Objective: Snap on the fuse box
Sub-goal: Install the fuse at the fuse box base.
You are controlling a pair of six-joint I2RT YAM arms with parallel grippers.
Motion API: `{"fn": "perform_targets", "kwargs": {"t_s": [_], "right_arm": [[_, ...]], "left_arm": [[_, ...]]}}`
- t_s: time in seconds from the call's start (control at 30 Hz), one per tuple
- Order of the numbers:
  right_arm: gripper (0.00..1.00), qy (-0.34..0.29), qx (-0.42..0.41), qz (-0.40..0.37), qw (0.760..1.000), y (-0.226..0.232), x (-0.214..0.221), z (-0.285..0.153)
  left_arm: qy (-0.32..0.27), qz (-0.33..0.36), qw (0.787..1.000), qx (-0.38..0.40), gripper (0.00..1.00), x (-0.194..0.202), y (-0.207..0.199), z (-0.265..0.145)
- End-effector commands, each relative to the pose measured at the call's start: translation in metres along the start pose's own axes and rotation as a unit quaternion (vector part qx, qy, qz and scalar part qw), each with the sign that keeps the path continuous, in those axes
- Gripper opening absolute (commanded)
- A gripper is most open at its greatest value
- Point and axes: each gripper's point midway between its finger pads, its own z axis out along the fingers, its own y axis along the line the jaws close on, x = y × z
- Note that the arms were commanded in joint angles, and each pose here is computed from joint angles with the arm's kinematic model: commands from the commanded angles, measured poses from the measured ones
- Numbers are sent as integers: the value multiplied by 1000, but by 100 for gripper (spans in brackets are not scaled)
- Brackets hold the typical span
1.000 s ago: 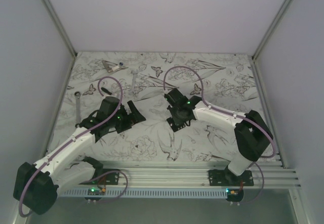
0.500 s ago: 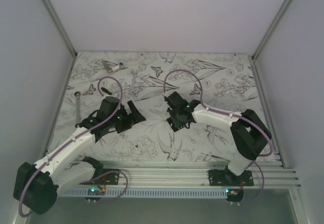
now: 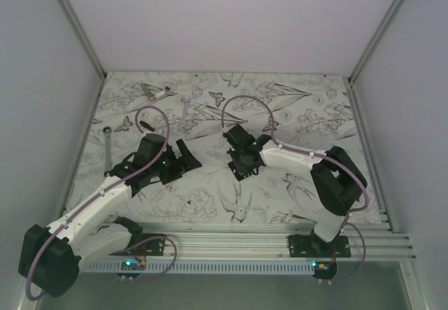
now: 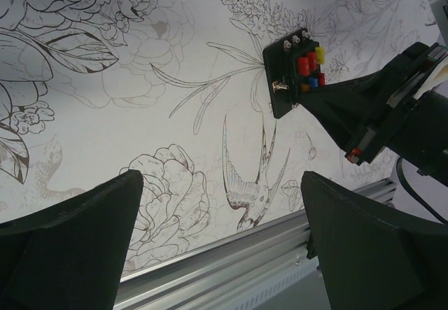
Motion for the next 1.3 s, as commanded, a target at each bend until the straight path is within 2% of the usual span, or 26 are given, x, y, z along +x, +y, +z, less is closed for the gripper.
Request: {"fn": "perform_targets", "kwargs": {"t_s": [0.0,0.13,0.37,0.53,0.77,0.97,1.13,1.27], "right_arm": [[0,98,-4,-21,995,2,43,19],[0,155,5,-34,987,2,66,28],[0,170,-2,-56,984,20,71,12],[22,99,-20,-38,994,33,35,-13],[42,-10,-43,-33,998,41,-22,-50],[60,-60,-3,-16,998,4,-54,-62],[67,-89,9,13,996,-26,-76,-53],[79,-122,13,15,992,-39,-93,-41]], "left_arm": [[12,-6,1000,-9,100,7,9,0],[15,-6,1000,-8,100,9,9,0],[10,-5,1000,-8,100,11,13,-3],[6,-3,1000,-10,100,11,14,-7],[10,-3,1000,-17,100,13,18,-8],[11,9,1000,-26,100,12,20,-8],[19,14,999,-35,100,12,21,-5],[28,17,999,-42,100,12,23,-1]]}}
